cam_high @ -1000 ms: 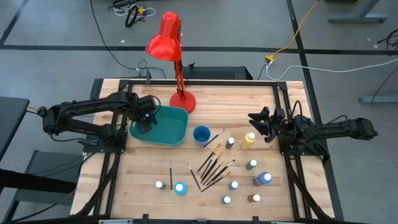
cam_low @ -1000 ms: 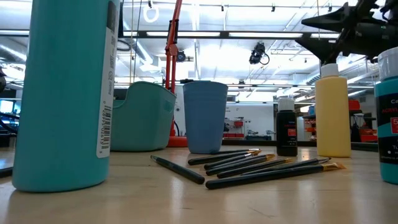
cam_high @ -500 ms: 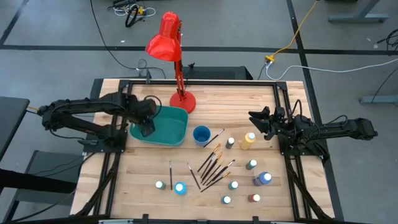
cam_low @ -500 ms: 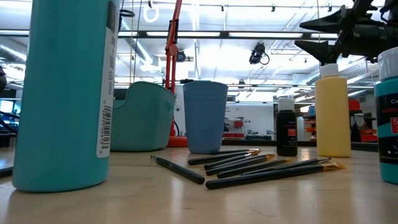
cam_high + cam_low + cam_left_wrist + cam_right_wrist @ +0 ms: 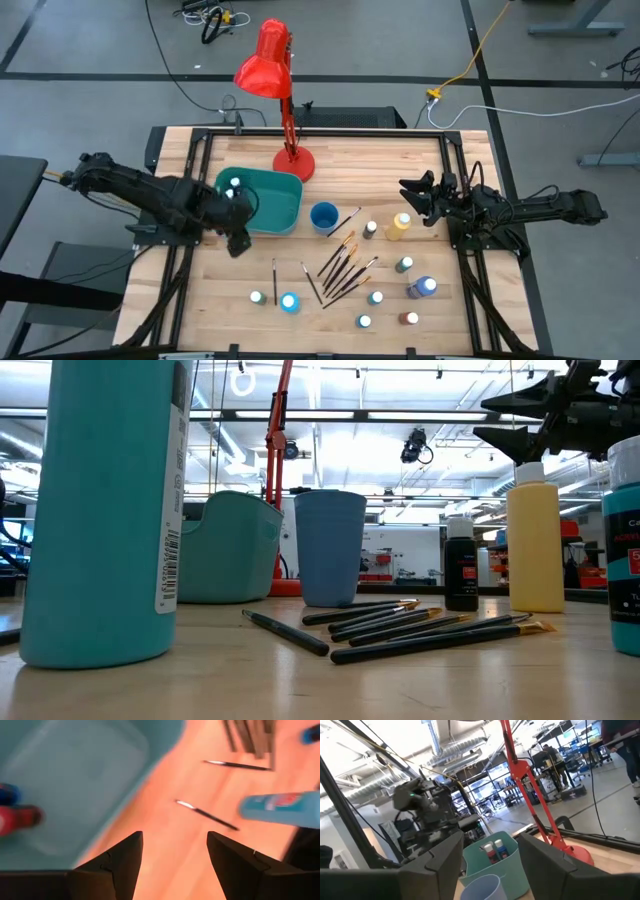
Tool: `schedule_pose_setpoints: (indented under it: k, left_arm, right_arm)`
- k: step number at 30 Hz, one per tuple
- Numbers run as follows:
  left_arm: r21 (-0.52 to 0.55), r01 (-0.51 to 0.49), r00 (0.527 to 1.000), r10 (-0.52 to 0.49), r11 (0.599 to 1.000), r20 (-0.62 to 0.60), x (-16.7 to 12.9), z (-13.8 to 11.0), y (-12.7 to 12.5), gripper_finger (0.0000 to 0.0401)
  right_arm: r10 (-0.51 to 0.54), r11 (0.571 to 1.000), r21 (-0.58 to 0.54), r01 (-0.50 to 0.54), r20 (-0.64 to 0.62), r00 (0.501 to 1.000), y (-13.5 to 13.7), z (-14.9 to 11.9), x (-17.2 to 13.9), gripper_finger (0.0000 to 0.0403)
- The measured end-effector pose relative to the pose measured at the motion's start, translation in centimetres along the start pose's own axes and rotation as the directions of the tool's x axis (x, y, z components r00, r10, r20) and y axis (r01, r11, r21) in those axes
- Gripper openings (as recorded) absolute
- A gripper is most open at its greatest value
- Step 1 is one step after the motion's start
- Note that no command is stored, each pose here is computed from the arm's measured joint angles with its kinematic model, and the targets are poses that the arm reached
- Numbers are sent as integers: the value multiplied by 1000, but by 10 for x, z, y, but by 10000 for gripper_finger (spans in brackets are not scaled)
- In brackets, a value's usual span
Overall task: Pick & Place Paint Supplies
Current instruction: Put the green paint bottle into the green bin
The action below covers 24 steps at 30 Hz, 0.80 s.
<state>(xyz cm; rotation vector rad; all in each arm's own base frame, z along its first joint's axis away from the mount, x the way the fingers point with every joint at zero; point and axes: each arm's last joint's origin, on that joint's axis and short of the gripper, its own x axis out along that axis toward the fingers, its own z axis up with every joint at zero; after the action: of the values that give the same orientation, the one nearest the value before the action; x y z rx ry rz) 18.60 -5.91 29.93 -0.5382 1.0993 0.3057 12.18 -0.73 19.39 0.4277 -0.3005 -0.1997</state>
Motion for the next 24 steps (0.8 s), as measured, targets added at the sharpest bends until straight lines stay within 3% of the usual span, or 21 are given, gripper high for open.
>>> schedule_pose_setpoints:
  k: [4, 9, 16, 24]
  left_arm:
    - [7, 51, 999, -51, 999, 3, 3, -11, -18, 231]
    - [106, 71, 997, -71, 992, 1, 17, -24, -43, 231]
    - [329, 121, 992, -108, 937, -58, 47, -42, -77, 231]
    - [417, 183, 983, -160, 890, -88, 76, -57, -104, 231]
  right_arm:
    - [0, 999, -36, 0, 0, 1000, 0, 0, 0, 204]
    - [-1, 999, -54, 1, -2, 1000, 0, 0, 0, 204]
    - [-2, 999, -50, 2, -5, 1000, 0, 0, 0, 204]
    - [-2, 999, -47, 2, -5, 1000, 0, -1, 0, 204]
